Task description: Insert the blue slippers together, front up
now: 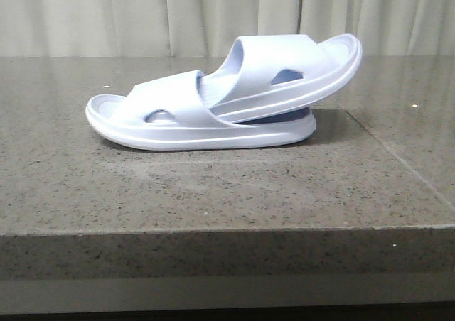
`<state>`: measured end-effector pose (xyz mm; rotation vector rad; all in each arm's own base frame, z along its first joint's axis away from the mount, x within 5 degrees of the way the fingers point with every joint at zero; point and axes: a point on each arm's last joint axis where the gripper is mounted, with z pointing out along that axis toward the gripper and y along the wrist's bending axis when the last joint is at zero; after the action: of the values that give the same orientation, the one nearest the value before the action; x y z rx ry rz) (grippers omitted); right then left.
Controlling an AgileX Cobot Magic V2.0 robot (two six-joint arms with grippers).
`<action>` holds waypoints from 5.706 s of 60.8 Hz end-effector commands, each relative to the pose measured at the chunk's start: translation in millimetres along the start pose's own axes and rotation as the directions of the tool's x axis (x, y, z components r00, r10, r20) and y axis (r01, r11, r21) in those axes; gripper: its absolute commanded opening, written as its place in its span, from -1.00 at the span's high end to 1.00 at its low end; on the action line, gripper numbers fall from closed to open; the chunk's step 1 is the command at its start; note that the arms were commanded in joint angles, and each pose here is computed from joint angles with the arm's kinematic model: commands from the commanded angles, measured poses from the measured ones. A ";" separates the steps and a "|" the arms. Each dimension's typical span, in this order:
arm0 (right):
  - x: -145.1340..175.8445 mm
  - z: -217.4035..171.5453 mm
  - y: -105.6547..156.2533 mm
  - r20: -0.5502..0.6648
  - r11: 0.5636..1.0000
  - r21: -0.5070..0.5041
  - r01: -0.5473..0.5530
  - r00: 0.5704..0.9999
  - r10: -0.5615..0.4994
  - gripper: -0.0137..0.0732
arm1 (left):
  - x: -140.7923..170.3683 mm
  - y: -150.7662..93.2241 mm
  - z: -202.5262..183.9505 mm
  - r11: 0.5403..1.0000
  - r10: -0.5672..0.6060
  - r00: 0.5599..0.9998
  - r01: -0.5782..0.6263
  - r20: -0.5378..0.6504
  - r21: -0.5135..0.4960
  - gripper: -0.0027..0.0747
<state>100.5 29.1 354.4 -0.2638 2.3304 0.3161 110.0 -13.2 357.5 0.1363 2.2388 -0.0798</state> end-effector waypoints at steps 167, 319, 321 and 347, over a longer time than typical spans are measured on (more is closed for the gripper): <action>32.1 -45.2 14.9 0.229 0.999 0.023 0.032 0.973 -0.036 0.96 | 151.2 7.3 48.2 0.986 -0.114 0.719 0.166 0.685 -0.010 0.98; 99.7 29.1 -24.2 0.697 0.967 0.251 -0.043 0.701 -0.150 0.96 | 143.3 6.8 40.3 0.993 -0.035 0.642 0.106 0.766 -0.043 0.98; 105.8 34.8 -26.1 0.706 0.966 0.256 -0.049 0.692 -0.152 0.96 | 143.3 6.8 40.3 0.993 -0.035 0.642 0.106 0.766 -0.043 0.98; 141.1 64.3 -33.8 0.724 0.962 0.266 -0.062 0.672 -0.157 0.96 | 143.3 6.8 40.3 0.993 -0.035 0.642 0.106 0.766 -0.043 0.98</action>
<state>56.4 5.2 193.2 -0.0473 1.6308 0.0691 55.9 -0.6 214.0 -0.0359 1.4675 -0.0585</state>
